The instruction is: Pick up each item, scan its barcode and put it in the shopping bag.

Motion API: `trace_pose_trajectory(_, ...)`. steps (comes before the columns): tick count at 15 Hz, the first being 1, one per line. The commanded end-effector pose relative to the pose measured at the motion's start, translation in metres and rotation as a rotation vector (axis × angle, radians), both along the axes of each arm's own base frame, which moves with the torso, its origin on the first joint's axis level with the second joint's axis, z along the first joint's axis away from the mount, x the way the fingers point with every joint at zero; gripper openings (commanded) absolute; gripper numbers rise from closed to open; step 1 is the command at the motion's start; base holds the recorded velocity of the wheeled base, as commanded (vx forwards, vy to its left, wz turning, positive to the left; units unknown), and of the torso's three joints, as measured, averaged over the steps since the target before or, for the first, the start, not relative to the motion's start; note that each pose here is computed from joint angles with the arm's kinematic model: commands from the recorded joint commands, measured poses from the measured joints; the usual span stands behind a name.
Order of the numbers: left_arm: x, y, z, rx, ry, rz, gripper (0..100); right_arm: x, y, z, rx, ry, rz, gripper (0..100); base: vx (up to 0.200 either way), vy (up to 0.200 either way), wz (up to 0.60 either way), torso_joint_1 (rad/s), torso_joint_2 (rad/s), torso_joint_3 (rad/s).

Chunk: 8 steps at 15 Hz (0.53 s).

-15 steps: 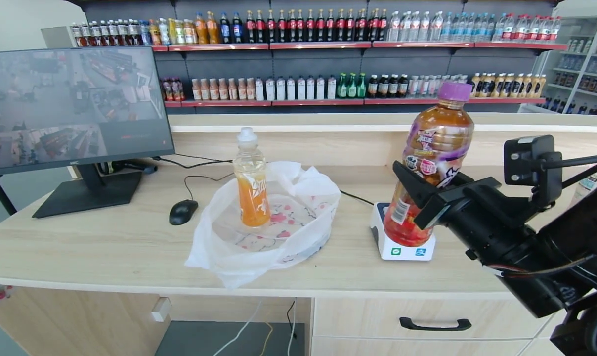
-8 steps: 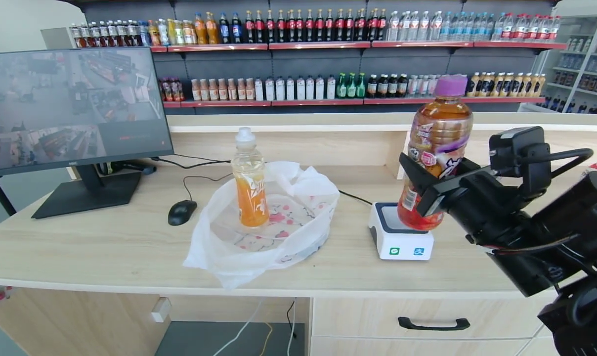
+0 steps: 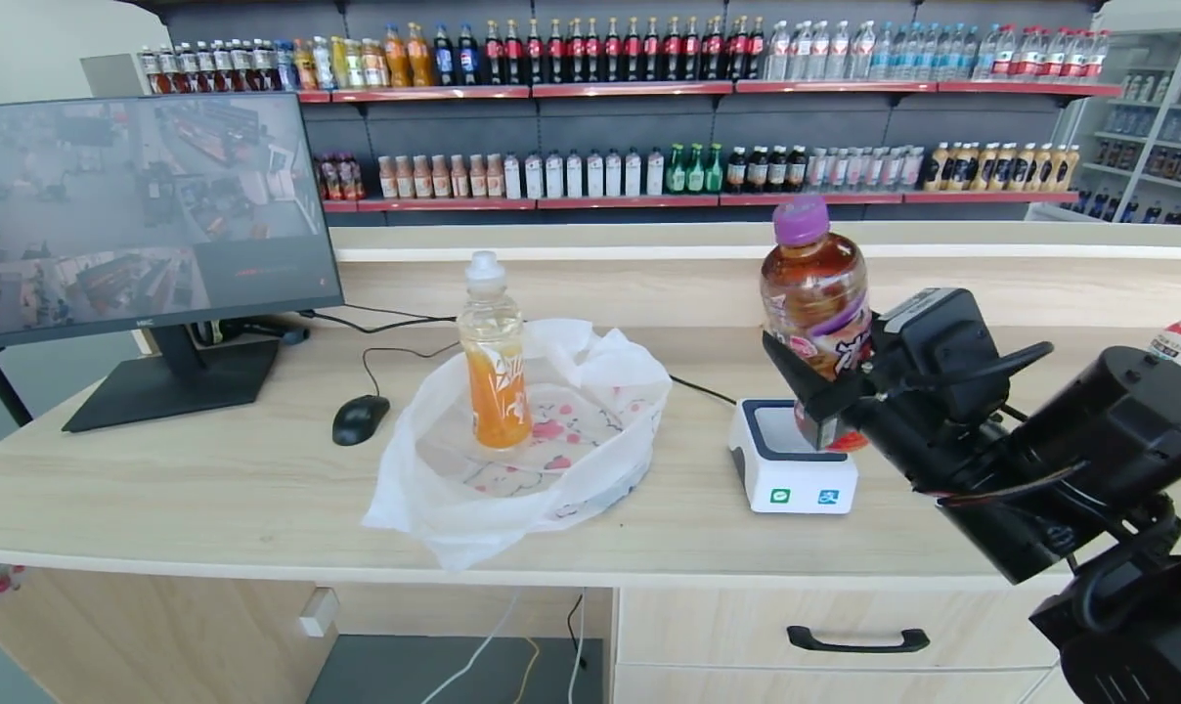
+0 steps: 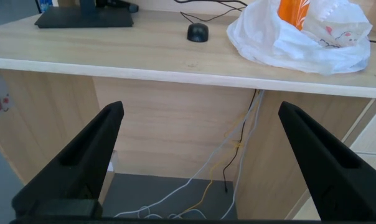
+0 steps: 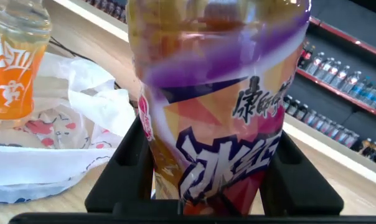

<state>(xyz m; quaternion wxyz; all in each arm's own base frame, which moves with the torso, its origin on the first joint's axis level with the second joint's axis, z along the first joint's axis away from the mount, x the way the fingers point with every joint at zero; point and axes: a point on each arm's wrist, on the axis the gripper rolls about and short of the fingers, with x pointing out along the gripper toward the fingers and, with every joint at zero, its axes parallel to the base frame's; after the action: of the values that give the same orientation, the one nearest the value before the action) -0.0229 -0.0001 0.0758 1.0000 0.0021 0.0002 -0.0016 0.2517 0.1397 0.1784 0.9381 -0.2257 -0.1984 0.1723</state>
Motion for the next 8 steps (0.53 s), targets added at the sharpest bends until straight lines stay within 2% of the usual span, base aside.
trace_pose_trajectory(1, 0.000, 0.000, 0.000, 0.000, 0.000, 0.000, 100, 0.002, 0.001, -0.001, -0.039, -0.016, 0.018, 0, 0.000, 0.000, 0.00, 0.000, 0.00, 0.000)
trace_pose_trajectory(5, 0.000, 0.000, 0.000, 0.000, 0.000, 0.002, 100, 0.001, 0.002, 0.000, -0.112, -0.062, 0.049, 0, 0.000, 0.000, 0.00, 0.000, 0.00, 0.000)
trace_pose_trajectory(7, 0.000, 0.000, 0.000, 0.000, 0.000, 0.000, 100, 0.003, 0.004, 0.005, -0.140, -0.110, 0.075, 0, 0.000, 0.000, 0.00, 0.000, 0.00, 0.000)
trace_pose_trajectory(8, 0.000, 0.000, 0.000, 0.000, 0.000, 0.000, 100, 0.007, 0.005, 0.009, -0.185, -0.160, 0.111, 0, 0.000, 0.000, 0.00, 0.000, 0.00, 0.000)
